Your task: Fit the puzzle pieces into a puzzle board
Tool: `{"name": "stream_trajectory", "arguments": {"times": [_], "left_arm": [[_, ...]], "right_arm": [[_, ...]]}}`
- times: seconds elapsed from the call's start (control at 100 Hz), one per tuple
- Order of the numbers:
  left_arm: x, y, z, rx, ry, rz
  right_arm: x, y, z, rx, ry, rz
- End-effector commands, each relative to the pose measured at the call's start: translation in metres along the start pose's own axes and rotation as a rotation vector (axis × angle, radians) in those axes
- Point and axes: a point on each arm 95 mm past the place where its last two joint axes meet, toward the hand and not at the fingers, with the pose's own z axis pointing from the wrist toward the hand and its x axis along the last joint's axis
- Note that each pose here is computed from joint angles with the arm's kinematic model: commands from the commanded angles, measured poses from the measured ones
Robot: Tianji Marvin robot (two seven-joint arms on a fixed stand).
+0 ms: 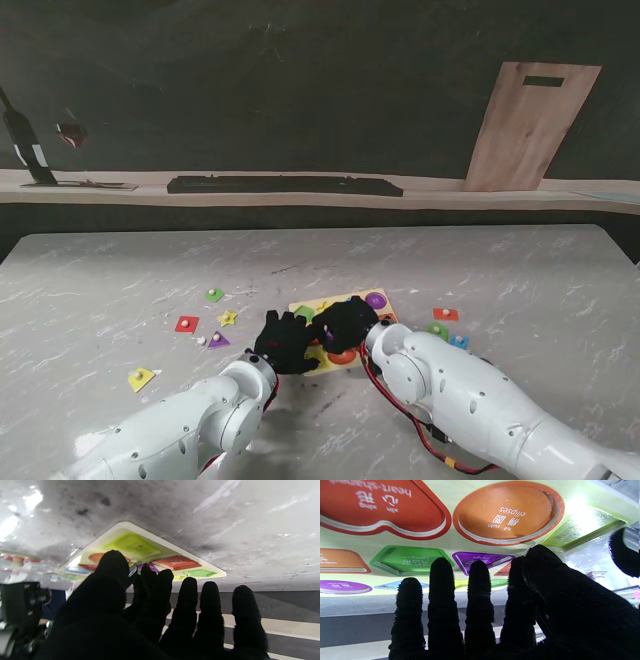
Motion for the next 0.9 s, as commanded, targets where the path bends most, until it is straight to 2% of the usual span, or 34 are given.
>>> {"name": "stream_trajectory", "arguments": {"times": [0.0,0.17,0.3,0.51,0.72,0.89], "left_arm": [[-0.001,-0.002,0.005,-0.008,-0.001,0.020],[-0.002,0.002,0.010,-0.031,-0.024,0.048],[-0.007,0.006,0.010,-0.051,-0.034,0.107],[-0.019,0.014,0.003,-0.161,-0.035,0.183],[-0.026,0.019,-0.004,-0.204,-0.050,0.196],[-0.030,0.020,-0.006,-0.229,-0.057,0.211]], "right_arm": [[-0.001,-0.043,-0.014,0.099,-0.011,0.010],[-0.001,-0.043,-0.017,0.094,-0.007,0.013],[0.001,-0.042,-0.021,0.097,0.002,0.019],[0.002,-0.040,-0.028,0.109,0.041,-0.004],[0.001,-0.030,-0.032,0.058,0.043,0.004],[-0.003,-0.018,-0.037,-0.017,0.038,-0.004]]}}
